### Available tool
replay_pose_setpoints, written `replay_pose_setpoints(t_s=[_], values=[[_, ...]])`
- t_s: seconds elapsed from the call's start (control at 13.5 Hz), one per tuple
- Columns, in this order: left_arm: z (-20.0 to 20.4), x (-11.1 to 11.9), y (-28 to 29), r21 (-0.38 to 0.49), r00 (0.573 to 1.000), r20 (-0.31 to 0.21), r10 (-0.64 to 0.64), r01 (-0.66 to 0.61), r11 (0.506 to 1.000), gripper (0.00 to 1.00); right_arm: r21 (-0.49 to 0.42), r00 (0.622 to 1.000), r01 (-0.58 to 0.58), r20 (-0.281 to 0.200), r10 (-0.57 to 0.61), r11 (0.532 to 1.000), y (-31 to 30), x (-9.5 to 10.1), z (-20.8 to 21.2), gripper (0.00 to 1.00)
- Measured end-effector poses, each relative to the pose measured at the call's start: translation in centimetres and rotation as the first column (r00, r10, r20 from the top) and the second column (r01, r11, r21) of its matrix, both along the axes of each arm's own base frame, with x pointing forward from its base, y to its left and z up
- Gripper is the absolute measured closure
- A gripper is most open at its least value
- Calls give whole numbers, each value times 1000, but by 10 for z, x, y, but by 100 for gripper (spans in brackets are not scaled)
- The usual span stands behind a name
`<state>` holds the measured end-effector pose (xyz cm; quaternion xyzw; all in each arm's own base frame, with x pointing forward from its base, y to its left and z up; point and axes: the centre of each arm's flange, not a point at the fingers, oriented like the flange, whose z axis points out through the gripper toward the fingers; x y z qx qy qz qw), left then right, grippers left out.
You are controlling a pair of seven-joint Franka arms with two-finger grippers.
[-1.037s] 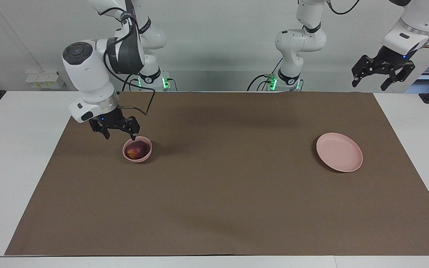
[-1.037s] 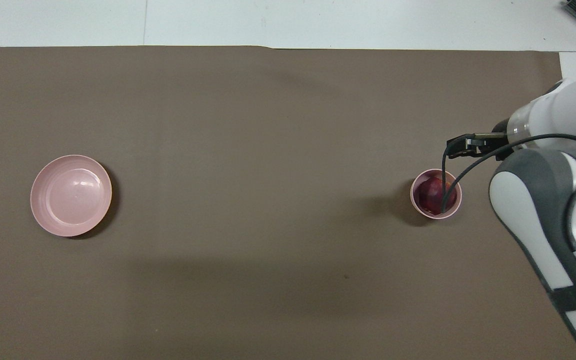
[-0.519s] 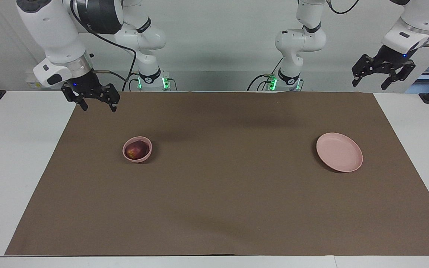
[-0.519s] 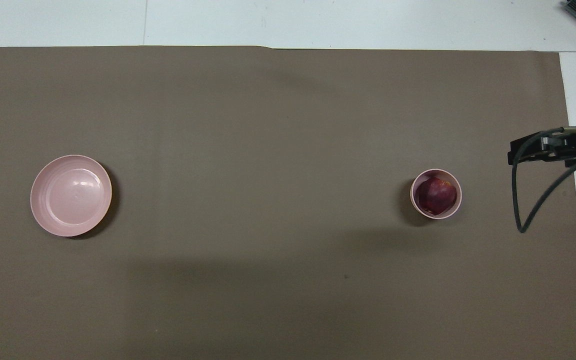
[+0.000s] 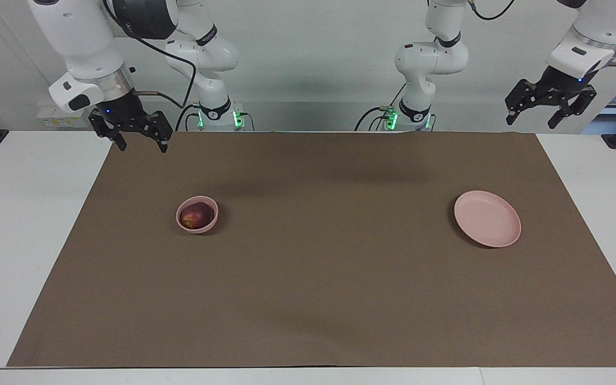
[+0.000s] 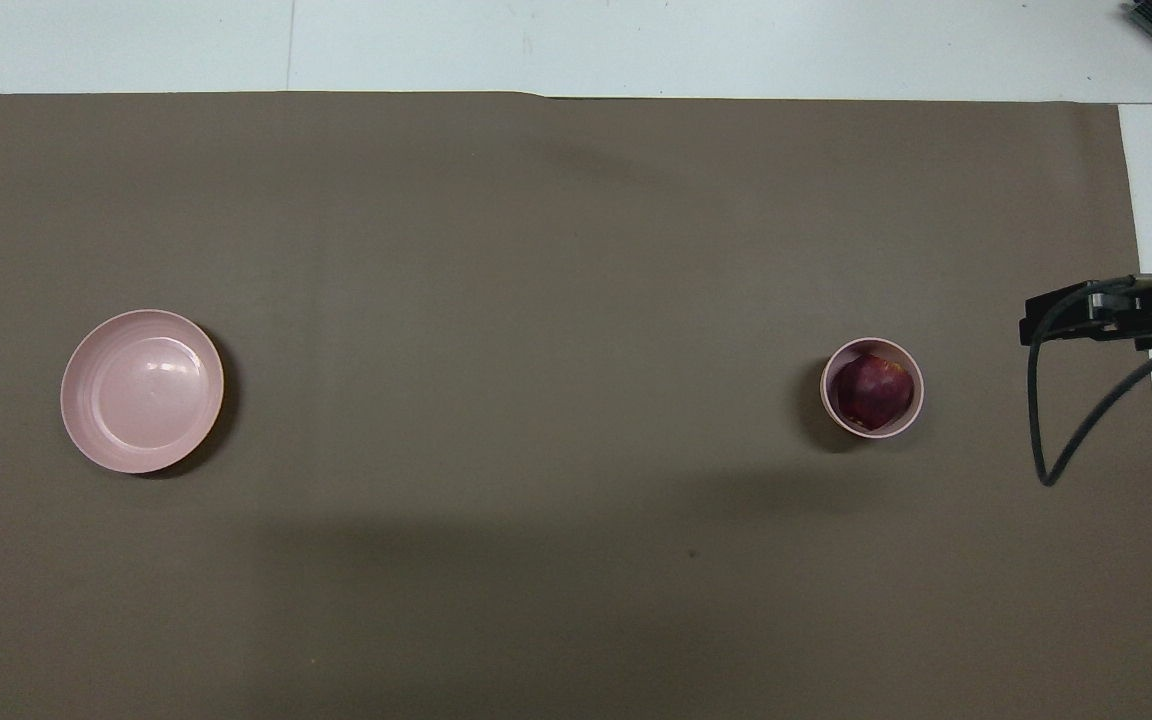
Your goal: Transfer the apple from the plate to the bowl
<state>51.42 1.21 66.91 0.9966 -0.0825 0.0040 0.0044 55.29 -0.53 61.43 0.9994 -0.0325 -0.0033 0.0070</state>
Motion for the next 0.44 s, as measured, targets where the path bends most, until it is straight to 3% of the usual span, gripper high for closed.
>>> replay_pose_setpoints(t_s=[0.44], values=[[0, 0, -1, 0, 1000, 1, 9, -9, 1000, 0, 0, 1000, -2, -2, 2, 1000, 1, 0, -1, 0]])
